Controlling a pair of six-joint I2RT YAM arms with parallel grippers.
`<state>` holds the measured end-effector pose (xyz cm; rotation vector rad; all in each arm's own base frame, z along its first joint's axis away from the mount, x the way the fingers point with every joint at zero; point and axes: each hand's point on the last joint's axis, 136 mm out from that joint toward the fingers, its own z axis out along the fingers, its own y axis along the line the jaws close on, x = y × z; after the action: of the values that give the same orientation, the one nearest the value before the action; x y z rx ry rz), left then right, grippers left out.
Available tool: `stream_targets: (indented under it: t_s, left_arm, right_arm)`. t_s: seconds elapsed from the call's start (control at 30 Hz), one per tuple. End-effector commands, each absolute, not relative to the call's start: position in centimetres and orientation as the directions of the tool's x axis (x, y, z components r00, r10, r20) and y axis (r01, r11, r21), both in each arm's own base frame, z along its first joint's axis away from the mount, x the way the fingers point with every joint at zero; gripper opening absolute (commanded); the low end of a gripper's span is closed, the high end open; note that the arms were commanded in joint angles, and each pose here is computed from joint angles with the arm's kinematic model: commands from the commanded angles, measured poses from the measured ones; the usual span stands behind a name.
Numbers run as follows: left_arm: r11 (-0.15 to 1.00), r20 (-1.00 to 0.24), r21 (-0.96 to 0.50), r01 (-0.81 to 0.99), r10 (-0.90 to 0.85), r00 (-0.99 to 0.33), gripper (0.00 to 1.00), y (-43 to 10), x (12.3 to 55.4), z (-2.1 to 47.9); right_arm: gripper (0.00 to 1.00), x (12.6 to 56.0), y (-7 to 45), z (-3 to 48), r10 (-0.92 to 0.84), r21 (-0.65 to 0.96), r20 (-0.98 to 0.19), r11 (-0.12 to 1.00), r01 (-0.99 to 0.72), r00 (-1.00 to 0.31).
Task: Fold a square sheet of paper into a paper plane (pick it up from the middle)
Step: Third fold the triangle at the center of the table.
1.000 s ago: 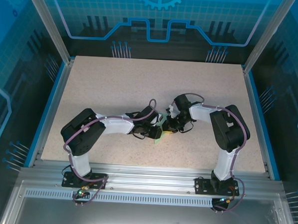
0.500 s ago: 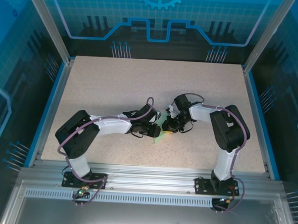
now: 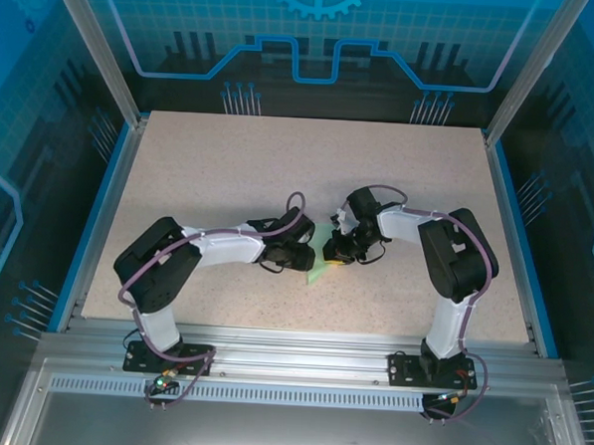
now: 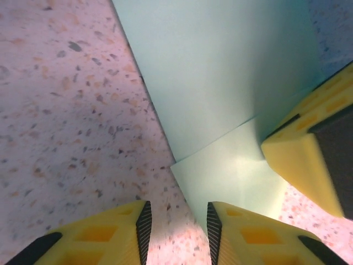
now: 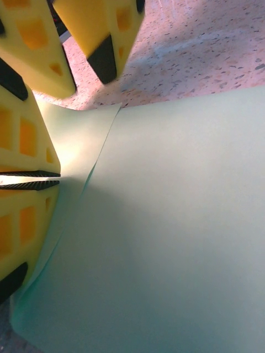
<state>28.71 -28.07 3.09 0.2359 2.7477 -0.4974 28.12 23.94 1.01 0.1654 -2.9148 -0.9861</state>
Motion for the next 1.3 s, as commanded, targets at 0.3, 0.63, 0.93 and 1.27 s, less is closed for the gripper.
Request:
stream_targets:
  t_s: [0.3, 0.63, 0.93, 1.27]
  left_arm:
    - [0.817, -0.319, -0.540, 0.205, 0.027, -0.947, 0.25, -30.4, 26.4, 7.6]
    - [0.807, -0.279, -0.535, 0.252, 0.113, -0.954, 0.25, -33.0, 25.1, 6.0]
    - [0.843, -0.251, -0.482, 0.238, 0.127, -0.960, 0.20, -33.2, 24.9, 3.7]
    - [0.805, -0.303, -0.537, 0.252, 0.095, -0.948, 0.24, -33.2, 25.4, 4.6]
  right_arm:
    - [0.16, 27.6, 22.5, 0.0, -0.081, 0.555, 0.029, 0.830, -0.052, -0.996]
    - [0.18, 27.7, 22.6, 0.7, -0.063, 0.565, 0.001, 0.823, -0.051, -0.998]
    - [0.18, 27.5, 22.5, 0.5, -0.060, 0.564, 0.007, 0.824, -0.045, -0.998]
    - [0.18, 27.3, 22.3, 0.2, -0.067, 0.558, 0.013, 0.828, -0.048, -0.998]
